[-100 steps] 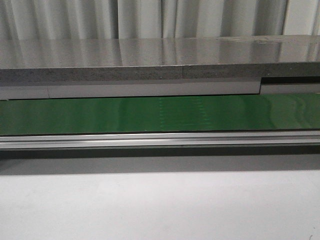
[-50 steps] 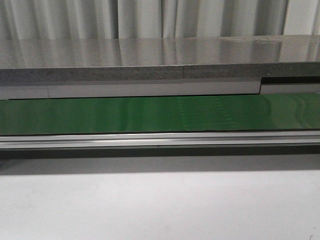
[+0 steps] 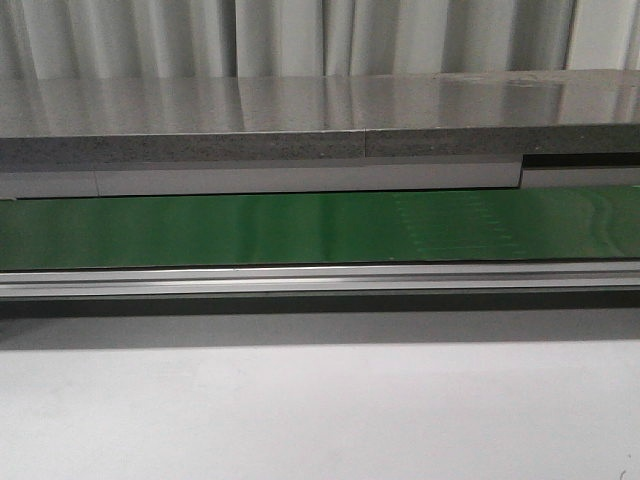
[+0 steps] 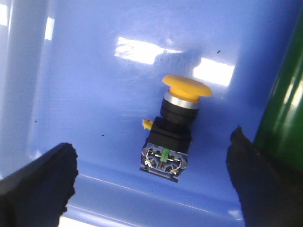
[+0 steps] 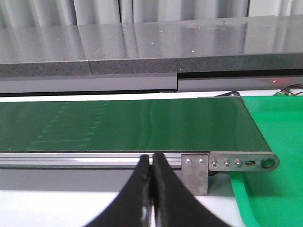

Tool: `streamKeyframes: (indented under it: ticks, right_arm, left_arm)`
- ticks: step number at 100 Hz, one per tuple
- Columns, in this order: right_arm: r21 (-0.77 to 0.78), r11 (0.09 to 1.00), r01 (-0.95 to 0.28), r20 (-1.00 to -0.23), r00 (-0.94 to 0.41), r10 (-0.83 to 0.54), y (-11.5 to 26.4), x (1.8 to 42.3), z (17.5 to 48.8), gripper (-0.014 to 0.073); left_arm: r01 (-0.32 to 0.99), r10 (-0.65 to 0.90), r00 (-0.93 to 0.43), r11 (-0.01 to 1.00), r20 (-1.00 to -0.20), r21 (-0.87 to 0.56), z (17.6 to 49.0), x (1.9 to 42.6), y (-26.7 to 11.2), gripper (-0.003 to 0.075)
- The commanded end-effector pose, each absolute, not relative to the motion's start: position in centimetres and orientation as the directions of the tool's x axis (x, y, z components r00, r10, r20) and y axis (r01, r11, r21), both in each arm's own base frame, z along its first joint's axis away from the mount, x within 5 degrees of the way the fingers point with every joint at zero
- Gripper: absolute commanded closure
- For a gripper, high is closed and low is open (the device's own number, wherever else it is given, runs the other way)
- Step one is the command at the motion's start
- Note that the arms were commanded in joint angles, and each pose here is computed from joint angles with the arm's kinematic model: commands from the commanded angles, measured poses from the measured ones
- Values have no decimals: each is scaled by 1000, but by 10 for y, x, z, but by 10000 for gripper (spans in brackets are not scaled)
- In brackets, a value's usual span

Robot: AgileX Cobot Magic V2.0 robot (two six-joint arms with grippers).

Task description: Move button from left to right

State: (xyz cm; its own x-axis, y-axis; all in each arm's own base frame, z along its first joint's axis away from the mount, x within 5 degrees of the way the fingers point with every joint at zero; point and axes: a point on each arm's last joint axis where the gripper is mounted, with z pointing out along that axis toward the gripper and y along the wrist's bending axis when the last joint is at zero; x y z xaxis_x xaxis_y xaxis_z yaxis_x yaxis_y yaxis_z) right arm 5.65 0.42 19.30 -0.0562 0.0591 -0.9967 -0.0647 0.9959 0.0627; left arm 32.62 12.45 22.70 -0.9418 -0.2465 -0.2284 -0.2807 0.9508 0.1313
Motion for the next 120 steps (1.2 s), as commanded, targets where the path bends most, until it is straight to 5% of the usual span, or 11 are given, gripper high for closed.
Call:
streamKeyframes:
  ticks: [1, 84, 120]
  right_arm:
    - [52, 996, -66, -996, 63, 57, 4, 54, 207, 663]
    - [52, 996, -66, -996, 63, 57, 4, 54, 207, 663]
    - [52, 996, -66, -996, 63, 57, 4, 54, 207, 663]
  left_arm:
    - [-292, -241, -921, 947, -306, 132, 250, 327, 126, 100]
    - [-291, -224, -900, 948, -373, 131, 250, 333, 127, 100]
    - [-282, -234, -922, 952, -307, 120, 222, 334, 126, 100]
